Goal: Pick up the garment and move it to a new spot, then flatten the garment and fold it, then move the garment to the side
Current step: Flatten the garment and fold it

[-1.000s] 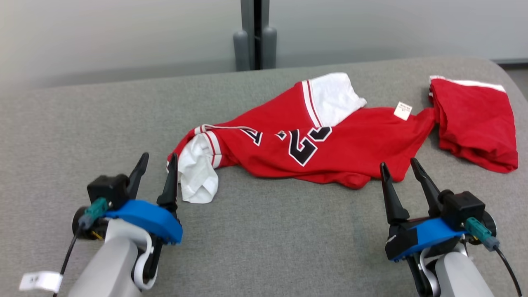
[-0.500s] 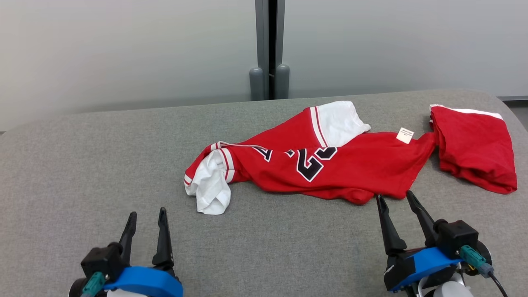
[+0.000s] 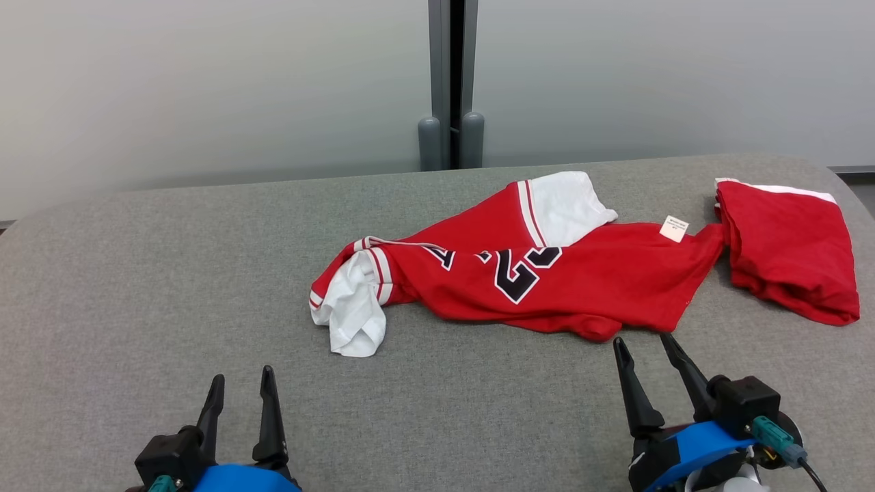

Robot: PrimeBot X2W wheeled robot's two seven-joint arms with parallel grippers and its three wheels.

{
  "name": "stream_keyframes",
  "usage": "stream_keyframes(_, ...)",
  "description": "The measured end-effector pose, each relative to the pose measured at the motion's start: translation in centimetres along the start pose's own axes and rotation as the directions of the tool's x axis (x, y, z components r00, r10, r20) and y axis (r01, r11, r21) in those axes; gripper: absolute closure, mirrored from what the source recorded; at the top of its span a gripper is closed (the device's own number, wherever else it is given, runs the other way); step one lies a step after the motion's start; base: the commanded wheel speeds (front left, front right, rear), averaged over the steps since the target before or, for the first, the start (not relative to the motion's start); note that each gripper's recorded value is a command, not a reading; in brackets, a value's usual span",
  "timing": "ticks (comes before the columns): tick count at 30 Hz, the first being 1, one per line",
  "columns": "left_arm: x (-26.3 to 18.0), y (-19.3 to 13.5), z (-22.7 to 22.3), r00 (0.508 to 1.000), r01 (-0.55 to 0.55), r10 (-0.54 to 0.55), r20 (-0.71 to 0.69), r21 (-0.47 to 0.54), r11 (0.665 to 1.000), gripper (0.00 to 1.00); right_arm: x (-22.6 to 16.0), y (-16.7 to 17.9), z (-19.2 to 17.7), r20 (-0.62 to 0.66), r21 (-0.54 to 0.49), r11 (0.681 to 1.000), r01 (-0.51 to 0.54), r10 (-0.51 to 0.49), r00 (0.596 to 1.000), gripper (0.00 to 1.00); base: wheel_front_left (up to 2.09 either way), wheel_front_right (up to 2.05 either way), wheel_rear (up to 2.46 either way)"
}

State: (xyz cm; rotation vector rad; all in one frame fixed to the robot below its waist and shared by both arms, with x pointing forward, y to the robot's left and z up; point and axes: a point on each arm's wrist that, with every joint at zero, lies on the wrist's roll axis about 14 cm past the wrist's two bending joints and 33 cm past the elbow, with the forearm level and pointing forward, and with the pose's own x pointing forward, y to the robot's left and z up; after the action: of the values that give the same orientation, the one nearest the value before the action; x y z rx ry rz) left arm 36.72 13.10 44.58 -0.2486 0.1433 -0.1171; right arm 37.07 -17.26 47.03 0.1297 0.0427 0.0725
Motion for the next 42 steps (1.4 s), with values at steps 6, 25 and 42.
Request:
stream_keyframes(6,0.0,-0.1,-0.3,1.0,0.004,-0.004,-0.006,0.0,1.0,0.0,0.0,0.2,-0.1,-0.004,0.0,1.0,-0.005,0.005,1.0,0.0,0.0,0.0,0.0)
stream_keyframes(25,5.6,-3.3,1.5,0.987,0.159,-0.158,-0.012,0.09,0.983,0.0,1.3,-0.4,-0.9,-0.029,-0.004,1.0,0.005,-0.005,1.0,0.0,0.0,0.0,0.0)
stream_keyframes(42,14.6,-3.3,-4.1,0.936,0.264,-0.194,-0.294,0.219,0.939,0.0,2.4,-3.0,-3.1,-0.094,-0.023,0.997,0.07,-0.072,0.993,0.0,0.0,0.0,0.0)
